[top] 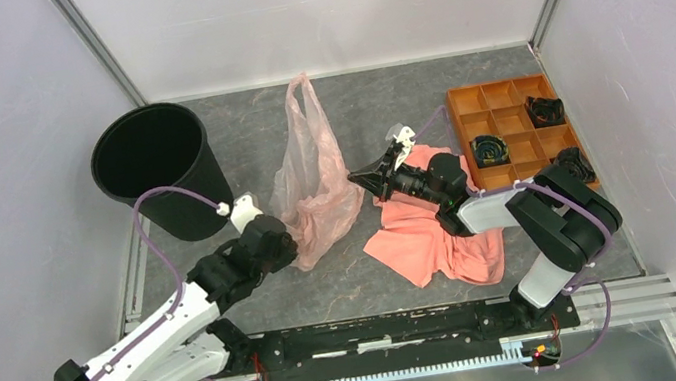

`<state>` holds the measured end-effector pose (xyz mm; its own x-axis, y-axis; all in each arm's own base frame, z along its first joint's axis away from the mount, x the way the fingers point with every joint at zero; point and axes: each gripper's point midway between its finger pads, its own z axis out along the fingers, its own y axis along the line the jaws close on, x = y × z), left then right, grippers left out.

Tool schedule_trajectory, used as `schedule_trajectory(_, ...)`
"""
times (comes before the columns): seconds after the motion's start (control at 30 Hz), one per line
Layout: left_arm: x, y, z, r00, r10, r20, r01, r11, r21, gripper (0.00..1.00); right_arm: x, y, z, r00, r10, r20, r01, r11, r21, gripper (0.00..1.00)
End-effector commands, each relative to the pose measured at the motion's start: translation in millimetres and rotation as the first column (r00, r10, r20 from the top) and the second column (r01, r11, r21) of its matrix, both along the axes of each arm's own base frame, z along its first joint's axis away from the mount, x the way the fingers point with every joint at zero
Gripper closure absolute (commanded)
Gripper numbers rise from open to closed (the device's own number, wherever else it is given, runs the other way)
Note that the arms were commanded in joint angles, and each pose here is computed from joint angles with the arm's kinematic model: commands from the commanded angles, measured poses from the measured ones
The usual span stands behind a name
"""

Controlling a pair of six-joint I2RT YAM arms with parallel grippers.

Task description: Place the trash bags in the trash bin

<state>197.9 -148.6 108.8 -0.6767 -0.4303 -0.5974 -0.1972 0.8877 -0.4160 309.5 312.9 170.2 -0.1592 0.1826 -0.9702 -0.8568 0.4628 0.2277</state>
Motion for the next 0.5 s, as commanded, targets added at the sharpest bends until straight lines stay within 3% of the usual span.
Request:
schedule_trajectory(0.0,20.8,-4.1,32.8,0.993,0.012,0.119,-0.01,1.0,-0.014,0.81,0.8,3.9,18.5,0.998,0.012,0.06,-0.014,0.999,0.043,1.0)
schedule_trajectory(0.07,23.6,-3.6,46.5,0.988,0.005,0.153,-0.003,1.0,-0.015,0.95,1.3,3.2,17.1,0.998,0.009,0.057,-0.012,0.999,0.041,1.0)
schedule_trajectory(0.1,24.7,-2.5,55.7,0.985,0.005,0.17,-0.003,1.0,-0.016,0.97,1.4,3.2,16.9,0.998,0.008,0.058,-0.01,0.999,0.041,1.0)
schedule_trajectory(0.27,24.3,12.5,117.0,0.958,0.032,0.285,-0.02,0.999,-0.043,0.98,3.8,2.3,16.5,0.998,-0.005,0.065,0.003,0.999,0.036,1.0)
schedule_trajectory(0.47,14.0,34.8,186.0,0.919,0.115,0.376,-0.067,0.988,-0.138,0.98,35.9,13.3,25.1,0.991,-0.036,0.131,0.048,0.995,-0.088,1.0)
